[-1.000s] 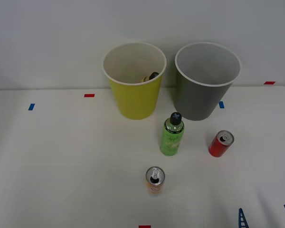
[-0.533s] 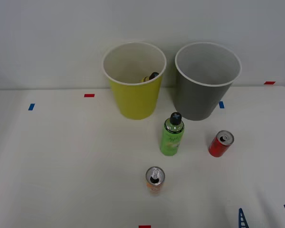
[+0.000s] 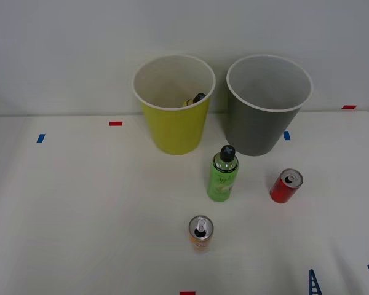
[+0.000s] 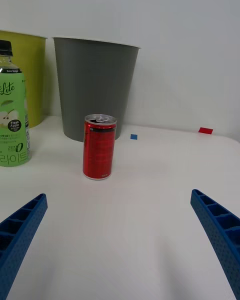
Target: Put cans in the gray bin, plastic bottles in the light green bin
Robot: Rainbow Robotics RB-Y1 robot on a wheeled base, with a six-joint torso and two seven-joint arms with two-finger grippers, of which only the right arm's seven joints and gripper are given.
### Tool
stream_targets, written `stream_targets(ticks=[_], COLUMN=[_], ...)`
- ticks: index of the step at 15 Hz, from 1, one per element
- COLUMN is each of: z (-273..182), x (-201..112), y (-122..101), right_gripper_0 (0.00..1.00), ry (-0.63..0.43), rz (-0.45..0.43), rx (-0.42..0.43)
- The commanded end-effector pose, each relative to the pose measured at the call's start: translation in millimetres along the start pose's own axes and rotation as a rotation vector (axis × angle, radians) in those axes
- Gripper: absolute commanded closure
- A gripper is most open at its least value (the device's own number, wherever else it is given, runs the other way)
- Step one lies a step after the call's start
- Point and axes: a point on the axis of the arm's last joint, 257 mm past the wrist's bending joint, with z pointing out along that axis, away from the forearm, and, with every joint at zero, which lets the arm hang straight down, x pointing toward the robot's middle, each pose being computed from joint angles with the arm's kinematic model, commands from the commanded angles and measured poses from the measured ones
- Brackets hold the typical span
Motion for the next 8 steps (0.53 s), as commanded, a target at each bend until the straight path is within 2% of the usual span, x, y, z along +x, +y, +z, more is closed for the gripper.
stream_targets(ticks=[1, 8], z=[0.0, 0.0], x=[0.0, 0.0], y=[0.0, 0.0], right_gripper_0=[0.00, 0.00], ry=[0.000, 0.000], rz=[0.000, 0.000], rx=[0.000, 0.000])
